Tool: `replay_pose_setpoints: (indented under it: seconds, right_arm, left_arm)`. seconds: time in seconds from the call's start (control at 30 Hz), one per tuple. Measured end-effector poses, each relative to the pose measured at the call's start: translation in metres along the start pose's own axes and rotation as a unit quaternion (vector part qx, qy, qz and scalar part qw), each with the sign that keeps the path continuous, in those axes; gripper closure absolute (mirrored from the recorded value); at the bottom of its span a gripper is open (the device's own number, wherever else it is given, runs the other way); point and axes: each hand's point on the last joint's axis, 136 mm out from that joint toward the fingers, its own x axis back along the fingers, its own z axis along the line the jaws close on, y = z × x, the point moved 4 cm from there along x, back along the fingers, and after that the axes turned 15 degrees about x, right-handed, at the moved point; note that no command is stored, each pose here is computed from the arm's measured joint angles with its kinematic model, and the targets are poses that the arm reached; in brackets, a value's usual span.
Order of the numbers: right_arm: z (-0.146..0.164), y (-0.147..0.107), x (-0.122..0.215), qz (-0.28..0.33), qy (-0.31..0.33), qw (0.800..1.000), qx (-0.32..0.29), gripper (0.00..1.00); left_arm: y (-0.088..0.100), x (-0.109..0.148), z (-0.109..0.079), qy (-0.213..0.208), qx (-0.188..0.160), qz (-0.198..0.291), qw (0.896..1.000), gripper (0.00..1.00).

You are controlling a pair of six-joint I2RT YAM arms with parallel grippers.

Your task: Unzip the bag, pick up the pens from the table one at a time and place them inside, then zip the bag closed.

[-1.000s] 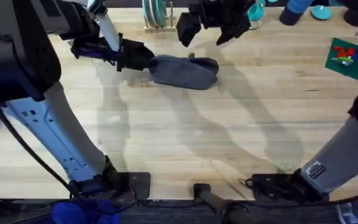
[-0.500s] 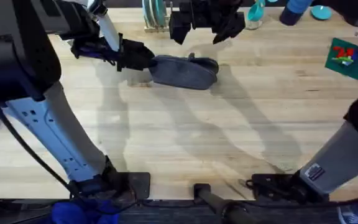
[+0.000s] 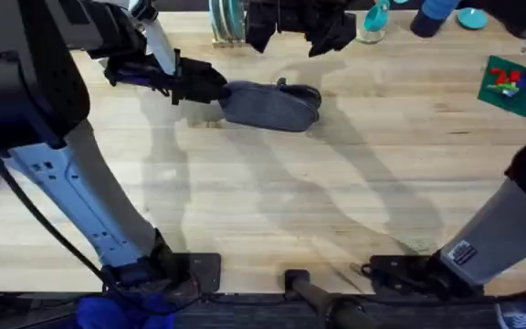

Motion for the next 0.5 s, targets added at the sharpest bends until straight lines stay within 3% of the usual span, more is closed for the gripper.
replay_pose_setpoints:
  seconds: [0.27,0.5]
  right_arm:
    - [0.001,0.000,-0.003,0.002,0.004,1.000,-0.007,0.005]
    - [0.006,-0.007,-0.032,0.033,-0.002,0.999,-0.005,0.005]
  left_arm:
    - [0.000,0.000,0.000,0.000,0.000,0.000,1.000,0.959]
    - [0.000,0.000,0.000,0.000,0.000,0.000,1.000,0.959]
